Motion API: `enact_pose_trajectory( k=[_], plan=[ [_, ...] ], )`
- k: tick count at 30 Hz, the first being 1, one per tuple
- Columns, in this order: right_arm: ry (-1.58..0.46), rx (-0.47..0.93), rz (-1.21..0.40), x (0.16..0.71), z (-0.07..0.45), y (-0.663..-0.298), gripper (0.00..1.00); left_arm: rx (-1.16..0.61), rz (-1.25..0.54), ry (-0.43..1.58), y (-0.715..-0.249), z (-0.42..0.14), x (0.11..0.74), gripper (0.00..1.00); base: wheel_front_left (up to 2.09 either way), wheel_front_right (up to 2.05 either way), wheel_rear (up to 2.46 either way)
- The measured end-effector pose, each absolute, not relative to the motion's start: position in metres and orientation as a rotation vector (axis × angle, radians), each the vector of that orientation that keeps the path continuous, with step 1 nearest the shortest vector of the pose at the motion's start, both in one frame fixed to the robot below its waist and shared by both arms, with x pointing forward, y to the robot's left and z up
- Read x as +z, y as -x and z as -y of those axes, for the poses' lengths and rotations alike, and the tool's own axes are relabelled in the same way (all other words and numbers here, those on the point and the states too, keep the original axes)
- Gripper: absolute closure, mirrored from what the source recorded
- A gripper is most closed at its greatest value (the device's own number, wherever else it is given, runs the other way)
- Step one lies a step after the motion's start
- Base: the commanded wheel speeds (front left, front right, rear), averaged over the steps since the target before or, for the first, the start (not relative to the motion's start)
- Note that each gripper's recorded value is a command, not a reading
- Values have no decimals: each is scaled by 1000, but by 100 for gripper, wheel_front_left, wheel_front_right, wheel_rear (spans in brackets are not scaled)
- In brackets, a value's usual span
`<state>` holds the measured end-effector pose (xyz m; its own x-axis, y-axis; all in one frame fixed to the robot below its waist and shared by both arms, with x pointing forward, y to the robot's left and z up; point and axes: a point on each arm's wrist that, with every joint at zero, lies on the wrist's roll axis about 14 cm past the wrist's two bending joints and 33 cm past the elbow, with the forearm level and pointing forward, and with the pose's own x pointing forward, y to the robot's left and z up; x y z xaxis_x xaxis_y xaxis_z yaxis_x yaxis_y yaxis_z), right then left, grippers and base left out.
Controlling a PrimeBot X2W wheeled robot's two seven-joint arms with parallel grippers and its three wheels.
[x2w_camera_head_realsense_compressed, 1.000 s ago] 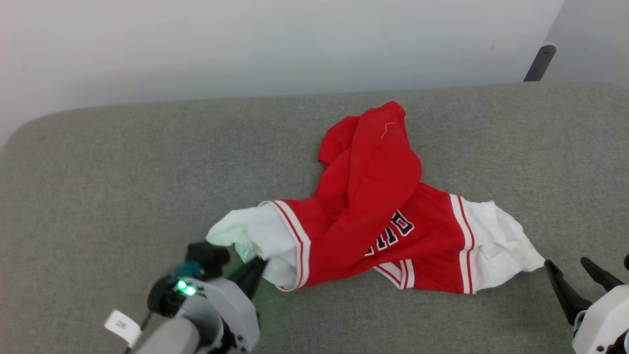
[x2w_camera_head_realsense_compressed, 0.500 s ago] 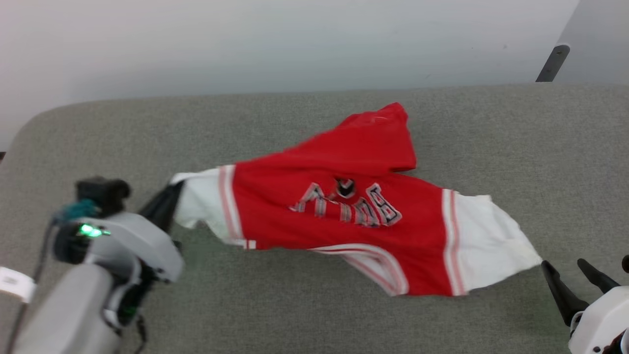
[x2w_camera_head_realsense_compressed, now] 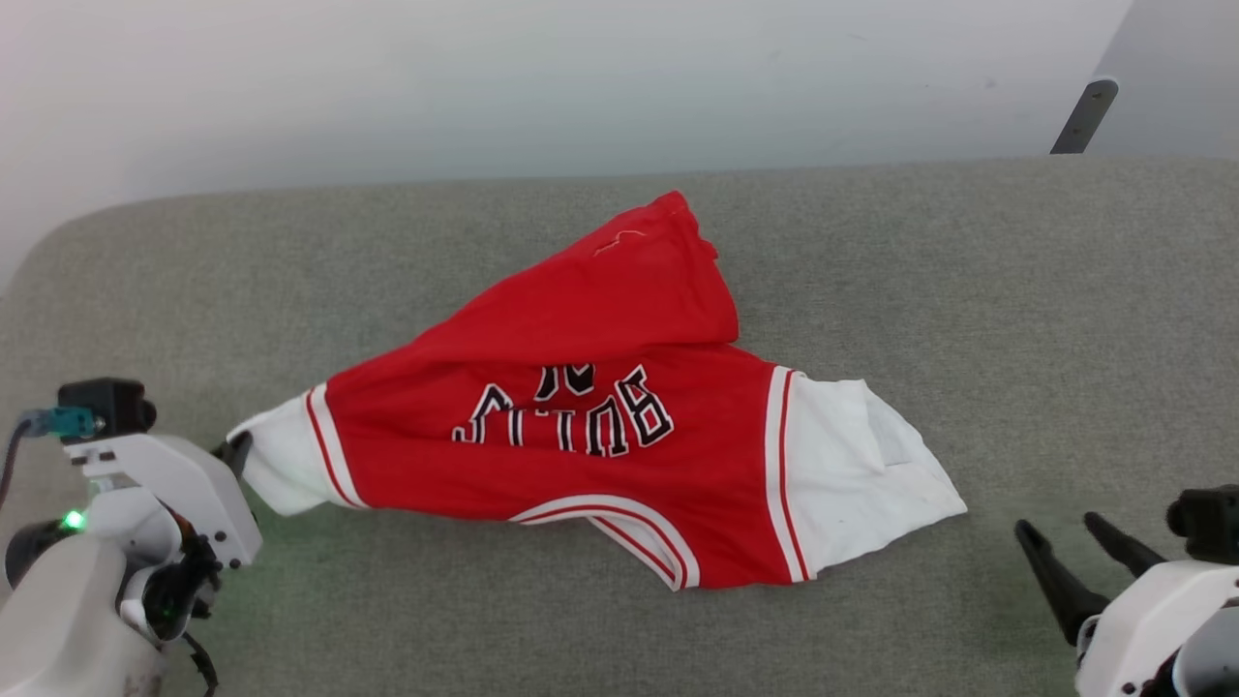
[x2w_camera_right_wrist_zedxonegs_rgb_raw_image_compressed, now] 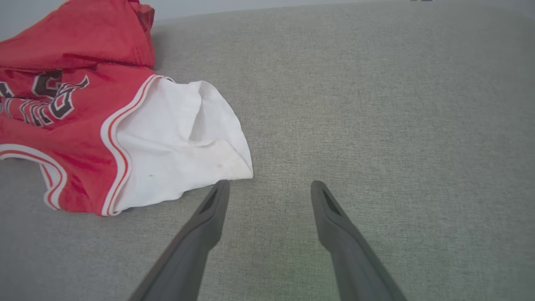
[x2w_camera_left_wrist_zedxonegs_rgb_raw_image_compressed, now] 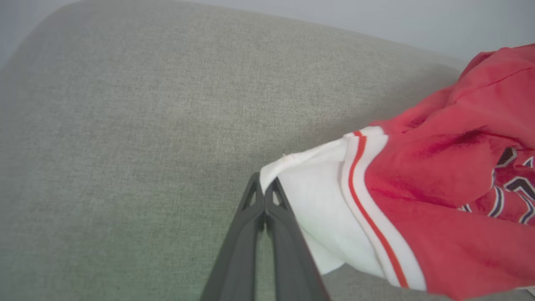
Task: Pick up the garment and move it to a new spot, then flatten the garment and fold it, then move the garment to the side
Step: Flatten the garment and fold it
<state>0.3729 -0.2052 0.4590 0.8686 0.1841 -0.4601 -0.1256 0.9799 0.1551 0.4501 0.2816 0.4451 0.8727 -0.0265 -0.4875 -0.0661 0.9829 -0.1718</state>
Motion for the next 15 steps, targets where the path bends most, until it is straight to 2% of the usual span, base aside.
enact_pose_trajectory(
  k=[4,5,6,7,11,15],
  plan=[
    [-124,188,-502,457,197,-372,0,40,-553,213,-448,-284,434,100,0,0,0],
    [-123,194,-501,458,195,-372,0,40,-551,217,-449,-284,434,38,0,0,0],
    [-122,200,-498,459,193,-373,0,44,-549,231,-449,-285,434,11,0,0,0],
    [-122,205,-497,459,192,-373,0,48,-549,242,-449,-285,435,0,0,0,0],
    [-118,225,-502,460,187,-373,0,39,-564,224,-449,-288,439,0,0,0,0],
    [-115,243,-504,462,182,-375,0,24,-500,199,-456,-293,461,0,0,0,0]
  ],
)
